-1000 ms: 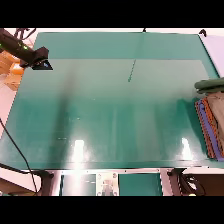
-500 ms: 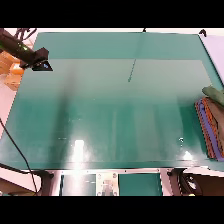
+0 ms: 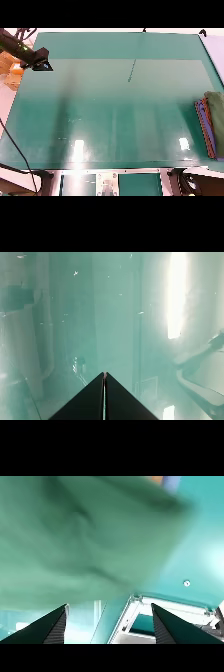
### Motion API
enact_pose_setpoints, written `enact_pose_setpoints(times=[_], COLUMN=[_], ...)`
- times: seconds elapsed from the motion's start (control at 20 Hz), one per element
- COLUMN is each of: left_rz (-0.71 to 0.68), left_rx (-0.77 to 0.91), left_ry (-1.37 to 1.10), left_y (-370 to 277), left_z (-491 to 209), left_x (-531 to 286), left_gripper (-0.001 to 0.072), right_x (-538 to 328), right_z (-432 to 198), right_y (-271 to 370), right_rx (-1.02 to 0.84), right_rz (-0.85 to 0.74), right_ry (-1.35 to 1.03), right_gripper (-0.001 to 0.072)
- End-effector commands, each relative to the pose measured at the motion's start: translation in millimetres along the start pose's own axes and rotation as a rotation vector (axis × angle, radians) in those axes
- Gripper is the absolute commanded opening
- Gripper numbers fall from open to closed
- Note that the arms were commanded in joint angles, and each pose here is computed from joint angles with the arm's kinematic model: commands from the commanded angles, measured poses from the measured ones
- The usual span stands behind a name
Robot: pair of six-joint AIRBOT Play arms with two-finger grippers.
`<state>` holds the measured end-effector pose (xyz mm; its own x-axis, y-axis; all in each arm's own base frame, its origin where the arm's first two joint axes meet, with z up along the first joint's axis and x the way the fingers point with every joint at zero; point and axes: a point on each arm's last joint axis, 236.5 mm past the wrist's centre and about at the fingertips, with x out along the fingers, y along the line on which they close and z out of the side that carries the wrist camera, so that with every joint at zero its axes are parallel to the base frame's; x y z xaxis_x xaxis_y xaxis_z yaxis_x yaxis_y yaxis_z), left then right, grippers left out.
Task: Fold the shirts.
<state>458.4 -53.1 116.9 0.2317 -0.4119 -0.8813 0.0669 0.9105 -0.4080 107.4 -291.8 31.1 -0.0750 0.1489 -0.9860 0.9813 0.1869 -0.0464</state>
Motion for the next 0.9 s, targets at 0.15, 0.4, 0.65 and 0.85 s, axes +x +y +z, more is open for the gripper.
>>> enact_pose_setpoints(times=[0.15, 0.4, 0.65, 0.85], left_rz=[0.001, -0.065, -0.058, -0.059], left_rx=[0.001, 0.014, 0.065, 0.058], left_ry=[-0.015, -0.080, -0.040, -0.044], left_y=[0.2, -20.3, -54.5, -67.7], left_z=[3.6, 17.0, -29.0, -104.4], left_x=[-0.3, -3.3, -7.2, 4.7], left_gripper=[0.0026, 0.0025, 0.0025, 0.0025], right_x=[-39.9, -143.6, -119.2, -30.1], right_z=[29.3, -13.4, -162.5, -273.2], right_y=[48.4, 240.1, 333.2, 307.3], right_rx=[-0.019, -0.488, -1.007, -1.238], right_rz=[0.171, 0.626, 0.614, 0.526], right_ry=[-0.160, -0.391, -0.353, -0.214], right_gripper=[0.0474, 0.0016, 0.0014, 0.0014])
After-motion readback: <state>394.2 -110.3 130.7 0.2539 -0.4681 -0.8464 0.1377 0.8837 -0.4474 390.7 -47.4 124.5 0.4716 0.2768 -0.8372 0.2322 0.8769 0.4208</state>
